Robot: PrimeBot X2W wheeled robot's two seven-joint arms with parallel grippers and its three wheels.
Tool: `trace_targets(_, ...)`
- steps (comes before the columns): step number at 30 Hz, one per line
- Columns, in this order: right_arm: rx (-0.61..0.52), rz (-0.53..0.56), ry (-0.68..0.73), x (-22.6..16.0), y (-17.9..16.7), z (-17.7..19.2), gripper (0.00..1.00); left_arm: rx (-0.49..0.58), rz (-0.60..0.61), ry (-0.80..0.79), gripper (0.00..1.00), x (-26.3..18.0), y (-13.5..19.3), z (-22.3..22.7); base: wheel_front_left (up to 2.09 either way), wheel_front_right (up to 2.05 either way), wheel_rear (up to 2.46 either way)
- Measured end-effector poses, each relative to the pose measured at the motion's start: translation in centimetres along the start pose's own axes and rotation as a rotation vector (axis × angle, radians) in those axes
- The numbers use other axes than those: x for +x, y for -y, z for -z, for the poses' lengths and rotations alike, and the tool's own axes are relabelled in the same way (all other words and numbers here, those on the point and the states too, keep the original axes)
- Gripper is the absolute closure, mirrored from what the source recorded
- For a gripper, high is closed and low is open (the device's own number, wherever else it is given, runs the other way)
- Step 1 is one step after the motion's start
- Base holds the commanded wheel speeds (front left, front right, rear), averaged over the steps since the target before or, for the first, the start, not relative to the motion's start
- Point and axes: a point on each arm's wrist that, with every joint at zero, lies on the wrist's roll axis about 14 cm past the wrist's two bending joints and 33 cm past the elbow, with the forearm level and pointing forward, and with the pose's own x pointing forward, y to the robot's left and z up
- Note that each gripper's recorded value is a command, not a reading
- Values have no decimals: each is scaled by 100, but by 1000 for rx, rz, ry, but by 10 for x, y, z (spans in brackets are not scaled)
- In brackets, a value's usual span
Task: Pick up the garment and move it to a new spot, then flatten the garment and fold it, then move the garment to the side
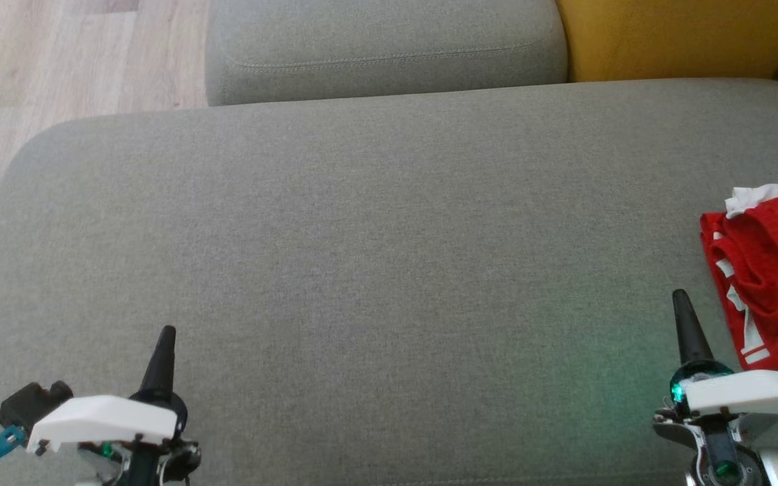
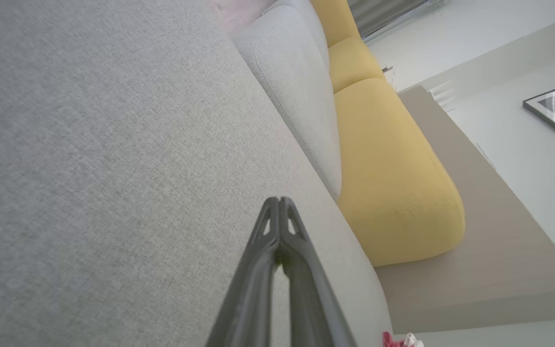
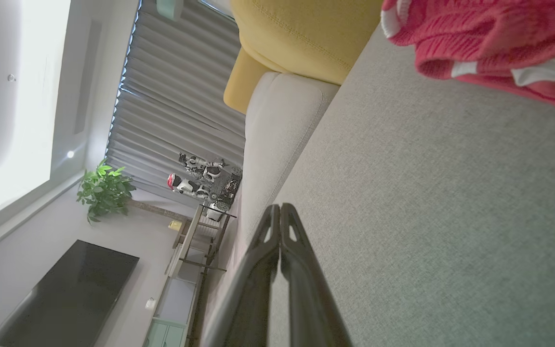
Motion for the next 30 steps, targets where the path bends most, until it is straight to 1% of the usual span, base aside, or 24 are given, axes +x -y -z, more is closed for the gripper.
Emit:
trace_targets(11,127,-7,29,4,-1,-7,100,-139,19,8,100,3,2,-5,0,0,0)
trace_targets(23,269,7,59,3,7,-13,100,-295,49,24,100,7,7,-13,0,0,0)
trace_targets(30,349,-12,74,7,3,-18,100,-377,75,33,100,9,10,-17,0,0,0)
